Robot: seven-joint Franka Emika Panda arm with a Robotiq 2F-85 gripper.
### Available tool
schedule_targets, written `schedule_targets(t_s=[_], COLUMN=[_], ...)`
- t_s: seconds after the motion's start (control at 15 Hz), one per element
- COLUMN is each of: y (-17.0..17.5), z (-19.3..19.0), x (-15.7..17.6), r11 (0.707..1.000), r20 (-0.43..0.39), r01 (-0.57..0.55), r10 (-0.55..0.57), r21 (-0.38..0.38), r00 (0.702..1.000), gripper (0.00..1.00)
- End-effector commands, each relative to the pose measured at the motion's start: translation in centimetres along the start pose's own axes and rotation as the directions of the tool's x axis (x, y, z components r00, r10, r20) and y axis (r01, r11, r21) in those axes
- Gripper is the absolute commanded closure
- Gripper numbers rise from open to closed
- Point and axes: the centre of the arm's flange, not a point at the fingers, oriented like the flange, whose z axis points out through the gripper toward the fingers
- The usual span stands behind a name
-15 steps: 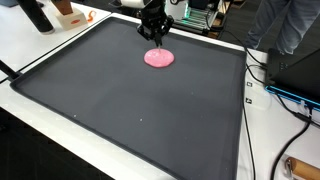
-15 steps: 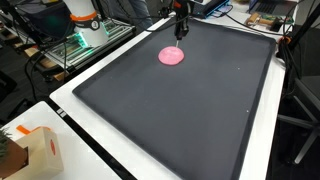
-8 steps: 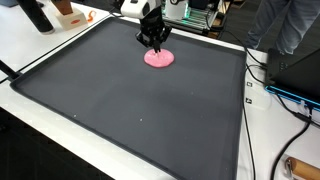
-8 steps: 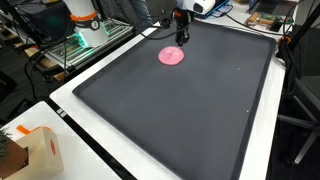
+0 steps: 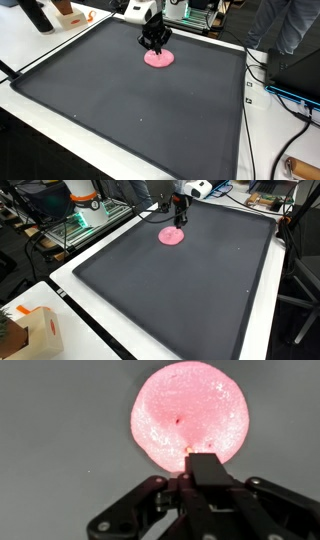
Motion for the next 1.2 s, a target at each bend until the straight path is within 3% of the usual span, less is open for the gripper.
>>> schedule_targets(t_s=[0.0, 0.6, 1.13], y=[-0.2, -0.3, -0.1], z=[1.1, 1.8, 0.1], x=[-0.8, -0.6, -0.8], r11=[1.000, 1.000, 1.000], r20=[-0.019, -0.024, -0.032], r01=[0.018, 0.024, 0.013], r10=[-0.018, -0.024, -0.012], r21=[0.009, 0.006, 0.017], r00=[1.000, 0.999, 0.999], gripper=[0.97, 0.97, 0.97])
